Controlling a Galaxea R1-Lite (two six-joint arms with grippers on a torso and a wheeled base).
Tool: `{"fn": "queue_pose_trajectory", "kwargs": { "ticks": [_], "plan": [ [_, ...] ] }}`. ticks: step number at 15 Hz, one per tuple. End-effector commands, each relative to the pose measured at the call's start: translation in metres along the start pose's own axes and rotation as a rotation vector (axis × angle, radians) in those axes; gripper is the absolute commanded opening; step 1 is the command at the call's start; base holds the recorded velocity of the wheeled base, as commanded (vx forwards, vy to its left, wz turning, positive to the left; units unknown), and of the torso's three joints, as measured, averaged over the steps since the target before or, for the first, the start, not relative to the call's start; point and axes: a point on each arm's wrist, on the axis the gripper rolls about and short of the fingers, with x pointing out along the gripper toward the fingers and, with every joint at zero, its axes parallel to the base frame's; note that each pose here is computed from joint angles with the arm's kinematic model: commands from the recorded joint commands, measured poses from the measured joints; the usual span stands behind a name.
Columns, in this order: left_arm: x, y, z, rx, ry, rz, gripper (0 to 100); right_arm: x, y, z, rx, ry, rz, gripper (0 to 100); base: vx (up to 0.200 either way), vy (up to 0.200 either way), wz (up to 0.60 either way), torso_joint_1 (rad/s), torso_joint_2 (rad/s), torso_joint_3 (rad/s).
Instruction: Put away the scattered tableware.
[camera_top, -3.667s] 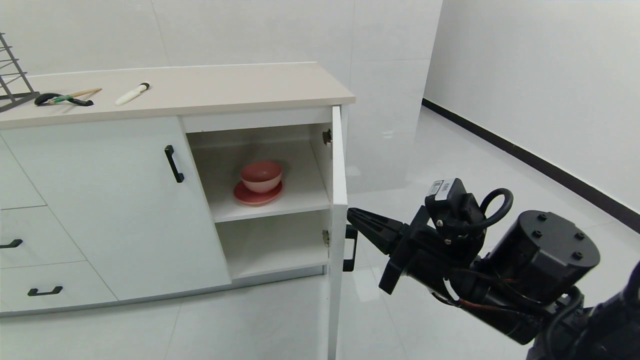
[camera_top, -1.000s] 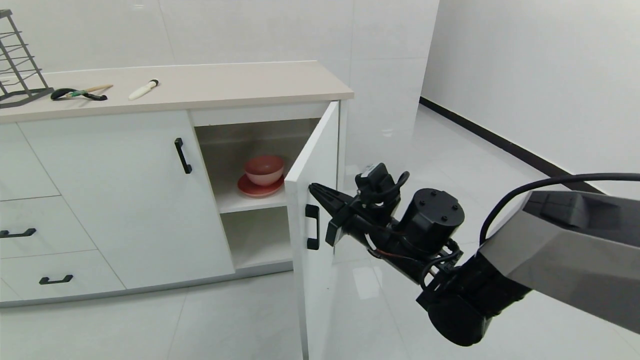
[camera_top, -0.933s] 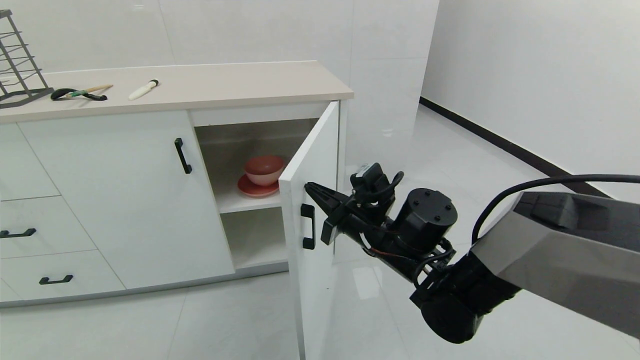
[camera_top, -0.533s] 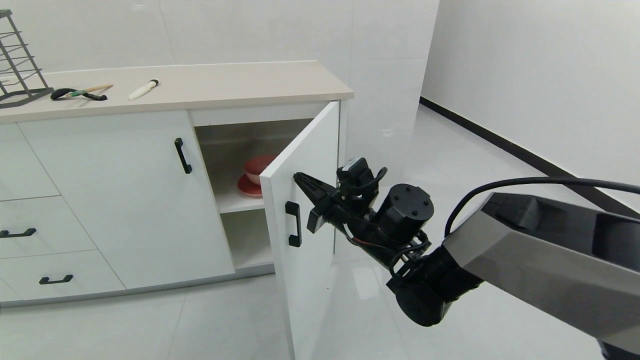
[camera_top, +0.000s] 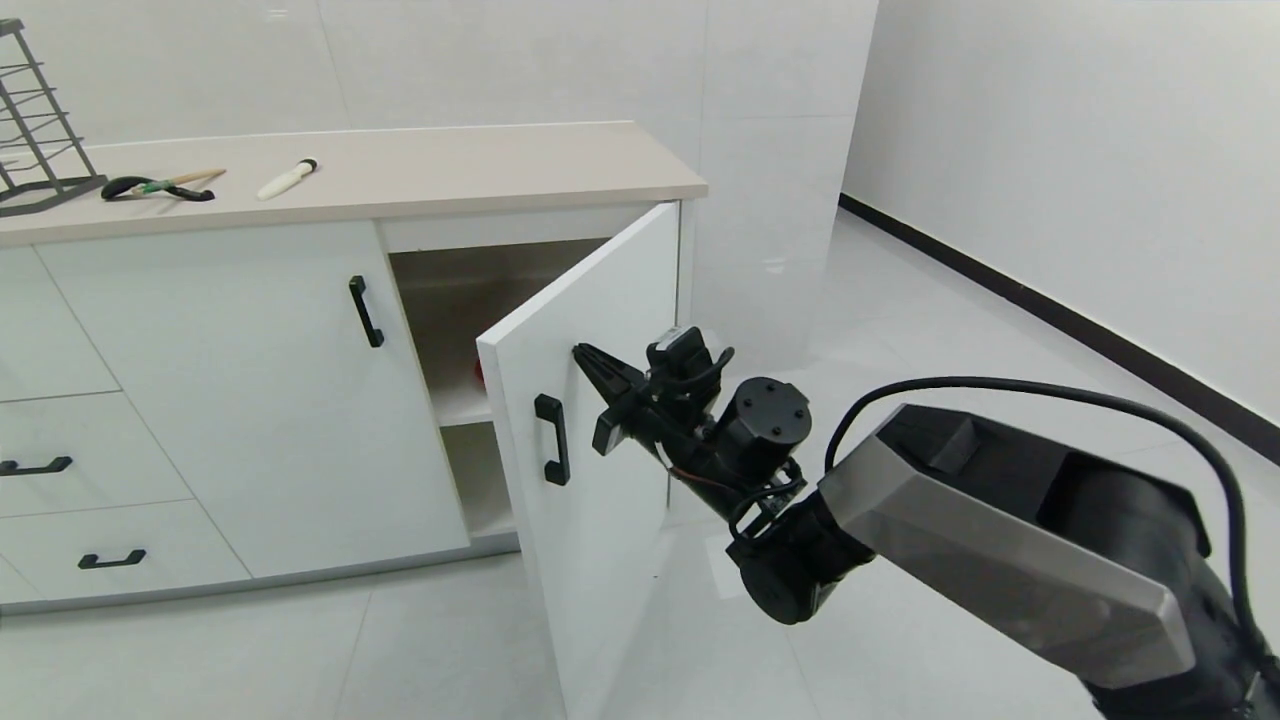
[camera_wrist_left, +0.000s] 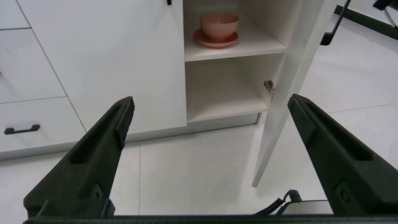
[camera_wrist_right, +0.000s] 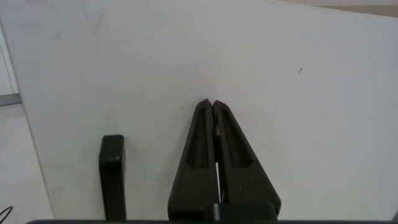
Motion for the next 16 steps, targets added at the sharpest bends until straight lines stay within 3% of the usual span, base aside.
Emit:
{"fn": "queue_pose_trajectory", "kwargs": {
  "ticks": [1, 5, 7, 9, 12, 15, 16],
  "plan": [
    [0.000, 0.000, 0.000, 0.000, 0.001, 0.001, 100, 0.003, -0.010, -0.026, -0.005, 0.008, -0.024, 0, 0.000, 0.000, 0.00, 0.000, 0.00, 0.000],
    [0.000, 0.000, 0.000, 0.000, 0.001, 0.001, 100, 0.012, -0.029, -0.052, -0.019, -0.030, -0.105, 0, 0.000, 0.000, 0.00, 0.000, 0.00, 0.000],
    [0.000, 0.000, 0.000, -0.001, 0.001, 0.001, 100, 0.011, -0.026, -0.058, -0.016, -0.022, -0.100, 0, 0.000, 0.000, 0.00, 0.000, 0.00, 0.000],
    [0.000, 0.000, 0.000, -0.001, 0.001, 0.001, 100, 0.011, -0.001, -0.070, 0.004, -0.004, -0.052, 0, 0.000, 0.000, 0.00, 0.000, 0.00, 0.000],
    [0.000, 0.000, 0.000, 0.000, -0.001, 0.001, 100, 0.016, 0.028, -0.067, 0.031, -0.018, 0.001, 0, 0.000, 0.000, 0.00, 0.000, 0.00, 0.000],
    [0.000, 0.000, 0.000, 0.000, 0.001, 0.001, 100, 0.017, 0.012, -0.046, 0.010, -0.038, -0.028, 0, 0.000, 0.000, 0.00, 0.000, 0.00, 0.000],
    [0.000, 0.000, 0.000, 0.000, 0.001, 0.001, 100, 0.008, -0.004, -0.032, -0.001, -0.007, -0.059, 0, 0.000, 0.000, 0.00, 0.000, 0.00, 0.000]
  ]
}}
